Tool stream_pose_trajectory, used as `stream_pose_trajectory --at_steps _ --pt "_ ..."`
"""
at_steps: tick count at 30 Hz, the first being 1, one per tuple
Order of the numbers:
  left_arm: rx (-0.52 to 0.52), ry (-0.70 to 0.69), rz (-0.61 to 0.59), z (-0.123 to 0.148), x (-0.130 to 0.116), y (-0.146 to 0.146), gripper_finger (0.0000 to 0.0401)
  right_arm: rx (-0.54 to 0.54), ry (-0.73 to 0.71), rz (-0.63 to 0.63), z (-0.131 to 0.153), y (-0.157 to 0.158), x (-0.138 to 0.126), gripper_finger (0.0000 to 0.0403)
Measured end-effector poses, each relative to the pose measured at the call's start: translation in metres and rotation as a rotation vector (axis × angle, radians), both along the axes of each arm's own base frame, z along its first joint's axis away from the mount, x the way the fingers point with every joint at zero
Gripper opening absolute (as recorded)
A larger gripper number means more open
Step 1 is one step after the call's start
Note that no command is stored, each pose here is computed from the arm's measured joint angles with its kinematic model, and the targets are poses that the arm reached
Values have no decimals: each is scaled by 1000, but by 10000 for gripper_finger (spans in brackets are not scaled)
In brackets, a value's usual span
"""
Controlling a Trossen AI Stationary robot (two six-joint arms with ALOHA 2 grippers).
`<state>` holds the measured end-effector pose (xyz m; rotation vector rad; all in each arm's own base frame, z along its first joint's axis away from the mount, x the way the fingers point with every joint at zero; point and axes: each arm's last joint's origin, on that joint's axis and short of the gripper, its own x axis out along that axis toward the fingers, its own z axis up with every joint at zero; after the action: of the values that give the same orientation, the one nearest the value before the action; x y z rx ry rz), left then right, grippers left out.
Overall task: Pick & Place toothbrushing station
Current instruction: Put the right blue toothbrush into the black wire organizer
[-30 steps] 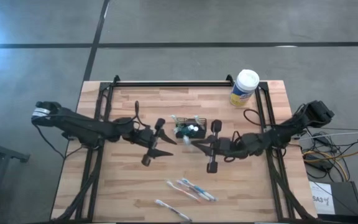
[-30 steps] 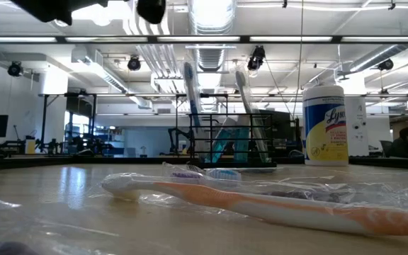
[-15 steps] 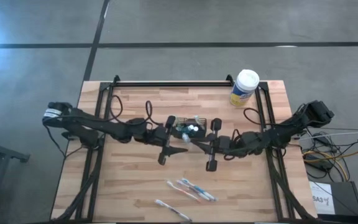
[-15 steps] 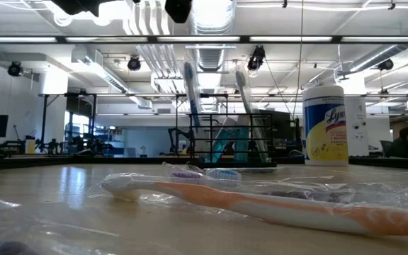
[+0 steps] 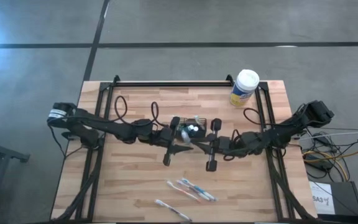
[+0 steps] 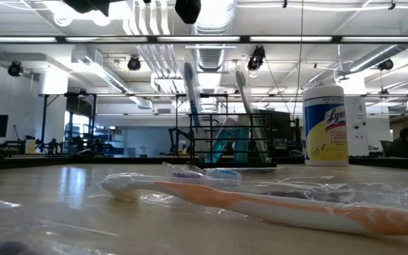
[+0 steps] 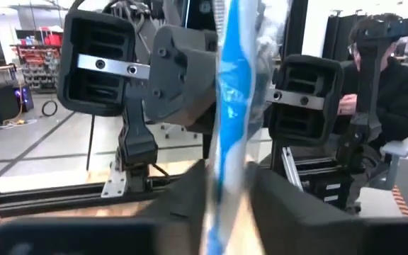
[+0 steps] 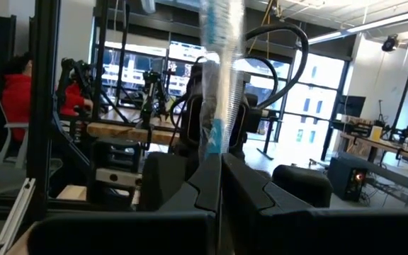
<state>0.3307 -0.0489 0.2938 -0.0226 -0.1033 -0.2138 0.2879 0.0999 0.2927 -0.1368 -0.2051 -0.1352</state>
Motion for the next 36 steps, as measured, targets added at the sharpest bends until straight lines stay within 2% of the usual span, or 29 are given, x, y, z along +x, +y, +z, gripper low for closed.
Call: stream_pose_trajectory --at_steps 2,4,9,13,20,24,28,32,36 --pt "13 8 1 0 -1 0 44 2 -5 0 0 0 0 8" --pt "24 6 2 1 -1 0 25 3 -7 0 1 0 0 8" --pt "53 29 8 3 -2 0 25 2 -4 12 1 3 -2 8" --pt "94 112 50 2 -7 2 25 25 -16 36 6 8 -8 20" --pt "146 158 102 5 -16 0 25 138 57 57 15 6 -13 103" --pt "156 163 109 4 -16 0 25 160 89 48 31 6 -5 154" --pt "157 166 128 3 -15 0 25 156 130 23 44 5 10 186" --pt "167 164 128 3 -15 0 25 162 214 1 47 6 28 193" --pt "171 176 124 2 -16 -1 25 160 227 -1 51 9 39 188"
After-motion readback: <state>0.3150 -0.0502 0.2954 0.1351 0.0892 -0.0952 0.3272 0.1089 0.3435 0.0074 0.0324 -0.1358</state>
